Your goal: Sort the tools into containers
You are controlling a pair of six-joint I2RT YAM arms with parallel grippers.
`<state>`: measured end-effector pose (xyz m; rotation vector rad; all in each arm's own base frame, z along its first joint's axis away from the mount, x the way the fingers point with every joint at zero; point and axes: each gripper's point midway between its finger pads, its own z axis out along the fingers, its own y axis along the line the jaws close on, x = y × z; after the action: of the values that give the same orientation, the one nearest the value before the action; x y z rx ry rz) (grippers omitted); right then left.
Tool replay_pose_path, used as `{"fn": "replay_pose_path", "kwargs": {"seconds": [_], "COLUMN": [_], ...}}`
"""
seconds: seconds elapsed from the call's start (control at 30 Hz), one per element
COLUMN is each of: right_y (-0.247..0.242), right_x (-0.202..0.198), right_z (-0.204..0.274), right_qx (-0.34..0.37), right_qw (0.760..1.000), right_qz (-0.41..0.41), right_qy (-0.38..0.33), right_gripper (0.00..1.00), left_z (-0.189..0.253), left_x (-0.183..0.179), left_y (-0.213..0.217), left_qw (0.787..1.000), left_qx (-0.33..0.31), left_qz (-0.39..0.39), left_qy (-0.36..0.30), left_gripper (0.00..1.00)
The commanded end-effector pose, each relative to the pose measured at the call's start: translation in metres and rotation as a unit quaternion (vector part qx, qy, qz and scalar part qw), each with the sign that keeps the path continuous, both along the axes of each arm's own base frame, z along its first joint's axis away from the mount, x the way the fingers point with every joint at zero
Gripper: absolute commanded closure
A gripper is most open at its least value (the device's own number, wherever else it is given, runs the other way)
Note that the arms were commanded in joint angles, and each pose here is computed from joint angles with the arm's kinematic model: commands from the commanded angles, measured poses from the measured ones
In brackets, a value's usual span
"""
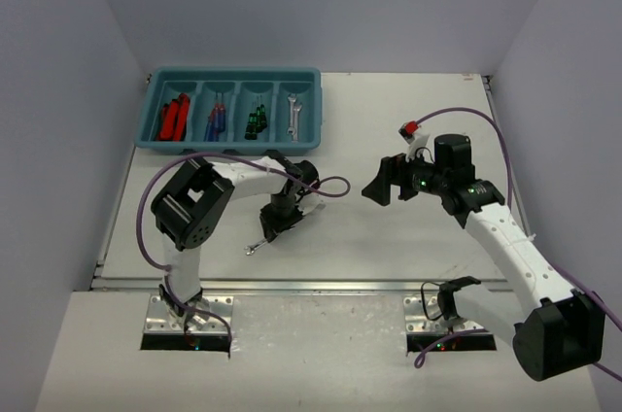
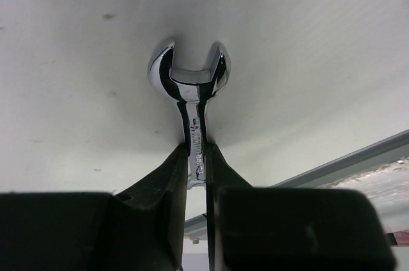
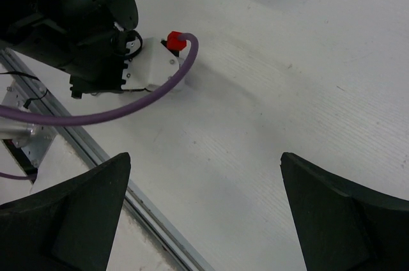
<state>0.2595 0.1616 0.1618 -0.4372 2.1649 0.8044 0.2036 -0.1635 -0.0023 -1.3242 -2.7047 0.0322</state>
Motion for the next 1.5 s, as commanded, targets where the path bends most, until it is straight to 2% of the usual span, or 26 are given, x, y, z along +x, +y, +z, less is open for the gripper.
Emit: {"fn": "replay_pose_path", "kwargs": {"seconds": [0.0,0.33,0.5,0.87,0.97,1.1,1.2,1.3,1.43,1.47], "right_y": [0.002,0.004,0.004,0.004,0.003,0.0,-0.001,-0.002,-0.002,-0.002], "right_x": [0.01,0.013,0.013,0.014,0.015,0.015,0.015,0.016,0.017,0.017], "right_z": [0.021,0.022,0.024,0.025,0.026,0.029,0.031,0.031,0.027,0.026], "right_qx": [0.013,0.018,0.021,0.022,0.021,0.022,0.026,0.025,0.03,0.03], "right_qw": [0.999,1.0,0.999,0.999,0.999,0.999,0.998,0.998,0.998,0.998], "right_qz": [-0.003,-0.007,-0.011,-0.013,-0.018,-0.031,-0.038,-0.045,-0.05,-0.052], "right_qy": [-0.036,-0.023,-0.022,-0.022,-0.024,-0.029,-0.033,-0.033,-0.03,-0.029], "right_gripper": [0.01,0.01,0.01,0.01,0.01,0.01,0.01,0.01,0.01,0.01], "left_z": [-0.018,0.023,0.054,0.095,0.136,0.187,0.205,0.236,0.239,0.254], "left_x": [0.004,0.033,0.053,0.062,0.092,0.128,0.149,0.188,0.236,0.252], "left_y": [-0.04,-0.056,-0.067,-0.071,-0.07,-0.064,-0.06,-0.044,-0.041,-0.038], "left_qw": [0.998,0.991,0.972,0.954,0.919,0.872,0.857,0.82,0.792,0.776], "left_qx": [-0.062,-0.091,-0.15,-0.187,-0.211,-0.24,-0.237,-0.237,-0.233,-0.241], "left_qz": [0.016,0.034,0.047,0.053,0.091,0.165,0.207,0.275,0.319,0.331], "left_qy": [-0.006,-0.091,-0.174,-0.227,-0.321,-0.394,-0.409,-0.442,-0.465,-0.48], "left_gripper": [1.0,1.0,1.0,1.0,1.0,1.0,1.0,1.0,1.0,1.0]}}
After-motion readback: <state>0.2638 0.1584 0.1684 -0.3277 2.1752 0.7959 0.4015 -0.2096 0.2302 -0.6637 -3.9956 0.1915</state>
